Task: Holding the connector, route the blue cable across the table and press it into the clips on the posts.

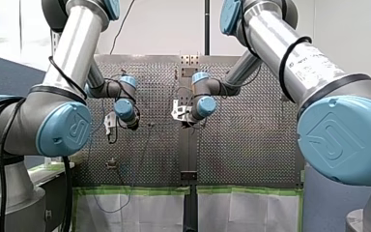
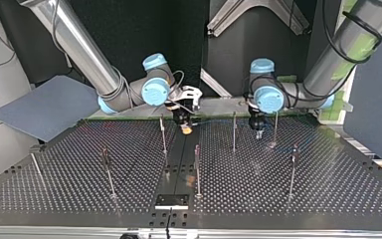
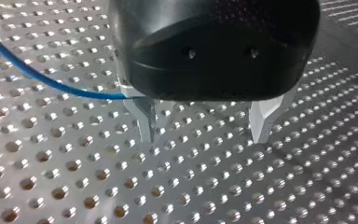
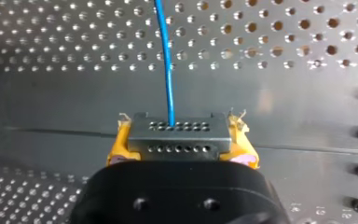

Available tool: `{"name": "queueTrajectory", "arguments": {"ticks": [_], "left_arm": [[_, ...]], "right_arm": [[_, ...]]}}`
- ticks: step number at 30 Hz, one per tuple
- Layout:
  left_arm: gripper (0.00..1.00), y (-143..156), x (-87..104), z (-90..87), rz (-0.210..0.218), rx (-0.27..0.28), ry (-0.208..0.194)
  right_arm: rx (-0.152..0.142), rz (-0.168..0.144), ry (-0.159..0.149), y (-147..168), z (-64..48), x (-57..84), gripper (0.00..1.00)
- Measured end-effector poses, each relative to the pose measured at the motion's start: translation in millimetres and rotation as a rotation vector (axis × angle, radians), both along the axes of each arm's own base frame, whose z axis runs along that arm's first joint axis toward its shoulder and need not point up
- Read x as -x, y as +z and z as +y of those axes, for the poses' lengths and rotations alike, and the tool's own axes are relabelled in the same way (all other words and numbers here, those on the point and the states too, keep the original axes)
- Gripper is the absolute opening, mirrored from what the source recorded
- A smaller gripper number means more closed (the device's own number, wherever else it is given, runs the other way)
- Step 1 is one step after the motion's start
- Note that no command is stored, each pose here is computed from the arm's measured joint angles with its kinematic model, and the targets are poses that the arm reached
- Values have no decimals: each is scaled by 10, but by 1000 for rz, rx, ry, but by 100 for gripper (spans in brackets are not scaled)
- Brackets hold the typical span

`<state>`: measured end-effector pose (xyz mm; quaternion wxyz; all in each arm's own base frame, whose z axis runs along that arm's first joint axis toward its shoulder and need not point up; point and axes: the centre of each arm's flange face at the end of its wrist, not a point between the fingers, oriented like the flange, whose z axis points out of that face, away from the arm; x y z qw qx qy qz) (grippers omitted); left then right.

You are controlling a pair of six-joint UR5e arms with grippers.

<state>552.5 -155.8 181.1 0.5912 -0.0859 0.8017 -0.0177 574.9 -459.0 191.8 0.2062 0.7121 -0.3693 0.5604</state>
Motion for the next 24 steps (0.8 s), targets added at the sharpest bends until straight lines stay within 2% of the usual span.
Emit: {"name": "queueTrajectory", "arguments": {"ticks": [5, 9, 15, 19, 24], "left_arm": [[100, 35, 175, -85, 40, -10, -16], [100, 72, 324, -129, 64, -6, -24], [100, 220, 493, -205, 55, 3, -35], [100, 292, 647, -291, 33, 32, -47], [100, 340, 932, -379, 57, 24, -72]], "right_arm": [[-16, 22, -1, -20, 26, 26, 0], [-22, 32, -13, -34, 31, 48, 0], [-29, 41, -20, -40, 55, 69, 0], [-27, 39, -23, 15, 82, 74, 0], [-21, 32, -28, 111, 111, 110, 0]]}}
